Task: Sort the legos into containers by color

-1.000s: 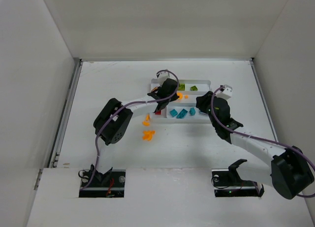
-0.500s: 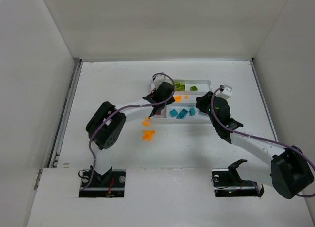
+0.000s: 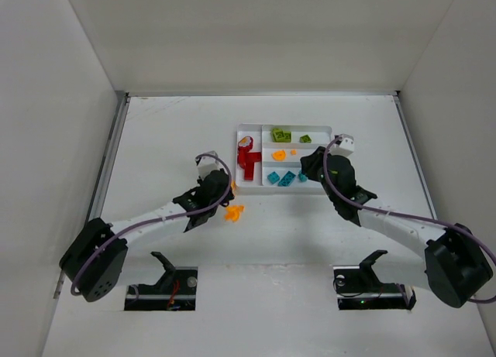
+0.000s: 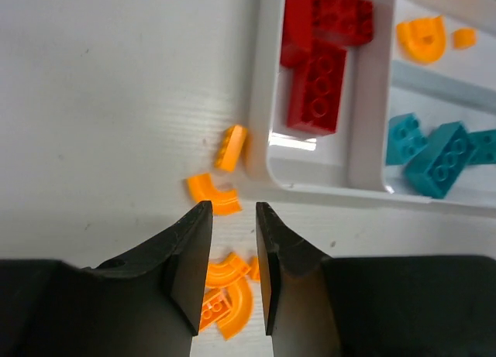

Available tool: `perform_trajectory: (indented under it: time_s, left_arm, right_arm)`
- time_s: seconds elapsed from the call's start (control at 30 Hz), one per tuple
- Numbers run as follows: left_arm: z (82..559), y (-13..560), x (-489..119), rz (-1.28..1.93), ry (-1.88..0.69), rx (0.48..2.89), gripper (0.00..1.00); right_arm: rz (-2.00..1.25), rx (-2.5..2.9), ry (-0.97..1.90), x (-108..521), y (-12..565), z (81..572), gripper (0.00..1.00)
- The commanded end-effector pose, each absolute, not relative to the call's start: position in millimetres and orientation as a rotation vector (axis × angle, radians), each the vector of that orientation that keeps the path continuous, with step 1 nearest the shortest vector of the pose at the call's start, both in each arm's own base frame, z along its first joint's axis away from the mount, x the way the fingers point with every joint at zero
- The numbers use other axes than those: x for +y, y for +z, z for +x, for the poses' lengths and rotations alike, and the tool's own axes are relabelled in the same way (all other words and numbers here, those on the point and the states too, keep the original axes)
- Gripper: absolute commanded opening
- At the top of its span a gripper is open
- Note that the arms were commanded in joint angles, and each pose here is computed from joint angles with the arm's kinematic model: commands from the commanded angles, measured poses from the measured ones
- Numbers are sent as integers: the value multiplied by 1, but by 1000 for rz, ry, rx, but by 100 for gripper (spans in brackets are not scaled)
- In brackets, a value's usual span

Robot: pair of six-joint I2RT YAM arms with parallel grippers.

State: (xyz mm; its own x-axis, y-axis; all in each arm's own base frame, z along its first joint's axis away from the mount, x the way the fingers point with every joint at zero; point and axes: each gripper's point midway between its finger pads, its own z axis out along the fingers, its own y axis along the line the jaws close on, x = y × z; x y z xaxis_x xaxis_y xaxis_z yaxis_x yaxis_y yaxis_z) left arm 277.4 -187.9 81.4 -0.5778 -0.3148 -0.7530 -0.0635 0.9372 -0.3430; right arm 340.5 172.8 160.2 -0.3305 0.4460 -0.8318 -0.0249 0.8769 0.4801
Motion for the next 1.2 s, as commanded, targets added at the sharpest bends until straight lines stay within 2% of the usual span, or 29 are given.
perform_trajectory:
  time_s: [0.0, 0.2, 0.77, 1.17]
  left_arm:
    - [272, 69, -187, -194, -299, 2209, 28]
    - [295, 61, -196, -111, -250, 2189, 31]
    - [331, 45, -196, -83, -144, 2186, 29]
    - [339, 28, -186, -88, -77, 2211, 20]
  right_arm:
    - [301, 1767, 543, 182, 193, 351, 37]
    - [277, 1782, 545, 190, 190, 351, 38]
    - [211, 1811, 561, 214, 186, 348, 39]
    - [206, 1813, 565, 217, 186, 348, 39]
